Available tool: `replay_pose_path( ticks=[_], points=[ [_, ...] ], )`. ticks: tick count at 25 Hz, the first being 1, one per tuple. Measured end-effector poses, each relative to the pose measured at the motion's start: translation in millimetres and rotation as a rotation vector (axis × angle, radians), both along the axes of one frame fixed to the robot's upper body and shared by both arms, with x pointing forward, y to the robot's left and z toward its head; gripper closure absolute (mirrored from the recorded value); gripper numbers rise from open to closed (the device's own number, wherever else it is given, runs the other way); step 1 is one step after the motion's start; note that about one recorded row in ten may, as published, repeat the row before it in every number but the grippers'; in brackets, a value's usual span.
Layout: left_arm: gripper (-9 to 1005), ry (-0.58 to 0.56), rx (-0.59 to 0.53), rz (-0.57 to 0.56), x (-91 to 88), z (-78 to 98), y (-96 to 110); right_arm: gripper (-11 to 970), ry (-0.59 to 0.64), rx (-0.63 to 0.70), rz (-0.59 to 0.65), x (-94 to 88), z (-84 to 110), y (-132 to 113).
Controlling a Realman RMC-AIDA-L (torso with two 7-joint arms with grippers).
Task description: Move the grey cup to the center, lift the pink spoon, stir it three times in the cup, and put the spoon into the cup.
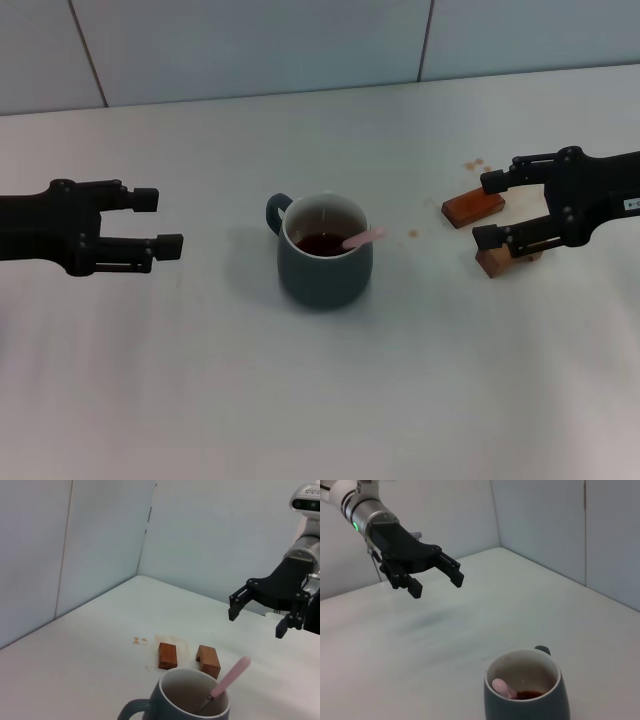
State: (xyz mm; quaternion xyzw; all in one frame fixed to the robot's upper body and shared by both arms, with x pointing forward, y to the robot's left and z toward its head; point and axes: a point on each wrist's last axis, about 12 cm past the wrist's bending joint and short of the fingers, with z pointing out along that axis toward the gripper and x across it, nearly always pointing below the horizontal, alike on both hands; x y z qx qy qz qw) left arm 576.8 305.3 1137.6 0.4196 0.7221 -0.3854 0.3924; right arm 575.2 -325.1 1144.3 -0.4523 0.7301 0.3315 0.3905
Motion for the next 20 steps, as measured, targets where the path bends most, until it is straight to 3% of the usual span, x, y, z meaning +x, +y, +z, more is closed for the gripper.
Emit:
replay_pose_path(
  ticks=[20],
  points=[
    [167,-0.003,0.001,-0.004,-1.0,-0.5,0.4,123,0.003,0.006,0.011,-0.1,-1.4,4.9]
  ],
)
